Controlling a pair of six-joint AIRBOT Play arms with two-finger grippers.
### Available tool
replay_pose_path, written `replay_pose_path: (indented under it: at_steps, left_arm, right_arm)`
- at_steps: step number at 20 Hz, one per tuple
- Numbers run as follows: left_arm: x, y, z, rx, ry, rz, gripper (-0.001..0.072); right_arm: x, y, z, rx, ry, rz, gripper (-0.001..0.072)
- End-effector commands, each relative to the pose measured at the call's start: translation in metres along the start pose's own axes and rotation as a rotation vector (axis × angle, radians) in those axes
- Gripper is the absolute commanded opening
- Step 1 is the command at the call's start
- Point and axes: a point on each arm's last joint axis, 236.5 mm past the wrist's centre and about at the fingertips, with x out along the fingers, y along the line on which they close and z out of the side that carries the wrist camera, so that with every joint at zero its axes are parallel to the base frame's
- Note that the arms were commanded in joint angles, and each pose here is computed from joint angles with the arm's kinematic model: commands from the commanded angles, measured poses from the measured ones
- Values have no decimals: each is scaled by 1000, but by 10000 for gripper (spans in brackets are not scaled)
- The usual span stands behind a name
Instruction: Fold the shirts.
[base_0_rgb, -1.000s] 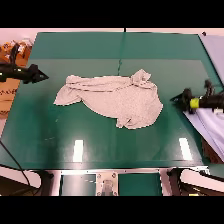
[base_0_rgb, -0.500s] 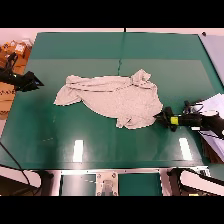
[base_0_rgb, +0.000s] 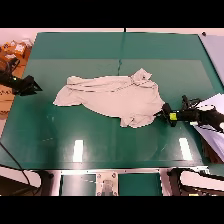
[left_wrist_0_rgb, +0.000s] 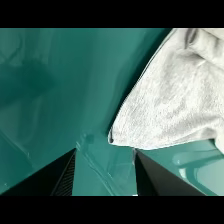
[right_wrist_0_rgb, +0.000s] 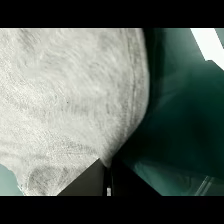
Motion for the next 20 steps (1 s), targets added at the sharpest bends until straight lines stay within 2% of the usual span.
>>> replay_pose_path:
  at_steps: [1, 8, 11, 12, 15, 16, 17, 18, 19, 20]
  left_arm:
    - [21, -8, -18, -88, 45, -69, 438]
    - [95, -14, -37, -107, 21, -55, 438]
    - [102, -42, -51, -33, 83, -111, 438]
    - [102, -45, -54, -14, 96, -117, 407]
    - [102, -46, -49, -13, 74, -121, 401]
    - [103, -45, -46, -12, 60, -115, 235]
    - [103, -43, -41, -3, 41, -109, 121]
    - [103, -41, -36, -1, 20, -102, 117]
    - [104, -40, -34, -1, 9, -98, 32]
    - [103, -39, -33, 5, 5, -91, 20]
  right_arm:
    - [-10, 3, 5, -5, 7, 16, 13]
    - [-8, 8, -1, -26, 24, 23, 13]
    - [-8, 8, -1, -29, 24, 23, 13]
    - [-8, 8, -1, -33, 24, 23, 13]
    - [-8, 8, 0, -35, 23, 23, 13]
    - [-8, 8, 0, -35, 23, 23, 13]
    - [-8, 8, 0, -35, 23, 23, 13]
    - [-8, 8, -1, -34, 24, 23, 13]
    - [-8, 8, -1, -31, 26, 24, 14]
    - [-8, 8, -1, -31, 27, 24, 16]
